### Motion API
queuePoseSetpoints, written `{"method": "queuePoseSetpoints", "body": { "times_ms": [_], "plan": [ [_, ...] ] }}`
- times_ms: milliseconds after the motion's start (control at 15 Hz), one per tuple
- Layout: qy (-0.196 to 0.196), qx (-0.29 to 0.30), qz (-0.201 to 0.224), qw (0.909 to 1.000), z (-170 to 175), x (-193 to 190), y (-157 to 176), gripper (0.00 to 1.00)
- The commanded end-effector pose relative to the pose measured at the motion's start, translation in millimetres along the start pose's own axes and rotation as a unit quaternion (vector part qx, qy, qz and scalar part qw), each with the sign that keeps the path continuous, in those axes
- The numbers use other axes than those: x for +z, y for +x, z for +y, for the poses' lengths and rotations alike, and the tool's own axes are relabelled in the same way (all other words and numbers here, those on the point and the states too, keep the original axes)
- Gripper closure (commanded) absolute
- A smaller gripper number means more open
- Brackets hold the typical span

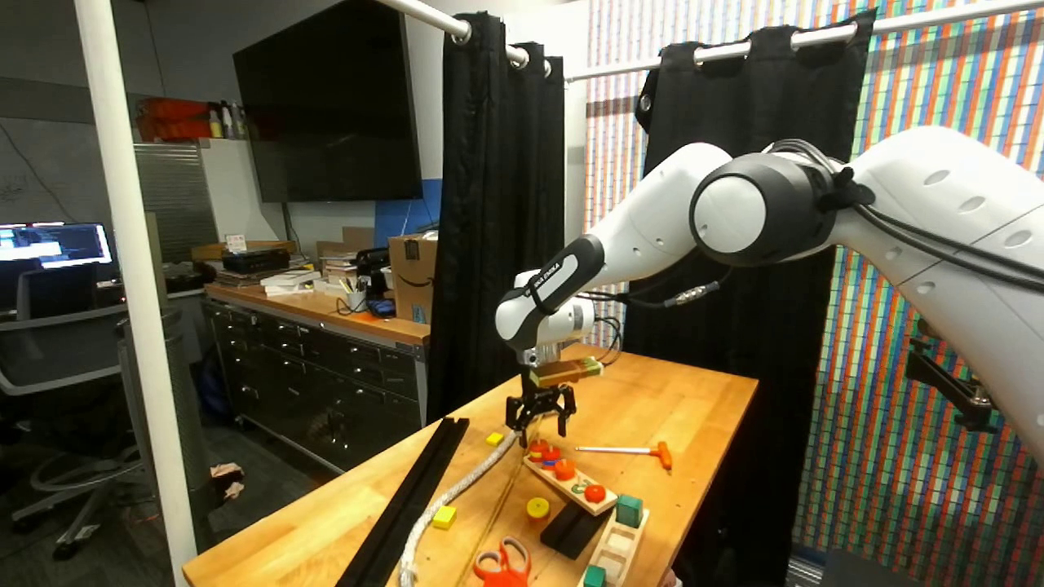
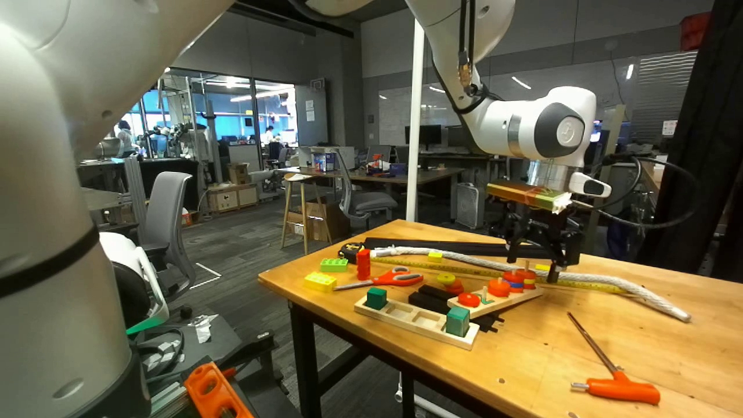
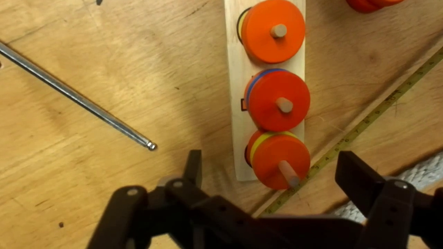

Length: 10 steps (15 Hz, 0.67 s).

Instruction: Pick up the orange object from the wooden object and put it on the table

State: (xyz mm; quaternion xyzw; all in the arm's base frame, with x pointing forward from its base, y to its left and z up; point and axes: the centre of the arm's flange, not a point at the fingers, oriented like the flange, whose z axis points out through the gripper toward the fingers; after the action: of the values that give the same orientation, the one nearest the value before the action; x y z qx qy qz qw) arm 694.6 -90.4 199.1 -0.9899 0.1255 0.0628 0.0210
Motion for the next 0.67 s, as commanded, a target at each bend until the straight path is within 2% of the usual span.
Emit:
{"method": "queuePoseSetpoints", "body": {
  "times_ms": [0,467,600],
  "plan": [
    [0.013,-0.006,0.000,0.9999,-1.6,-4.5,13.9,0.26],
    [0.010,-0.008,0.005,0.9999,-3.3,-6.0,13.5,0.81],
    [0.003,0.001,0.010,0.9999,-4.1,-10.0,10.6,0.82]
  ]
}}
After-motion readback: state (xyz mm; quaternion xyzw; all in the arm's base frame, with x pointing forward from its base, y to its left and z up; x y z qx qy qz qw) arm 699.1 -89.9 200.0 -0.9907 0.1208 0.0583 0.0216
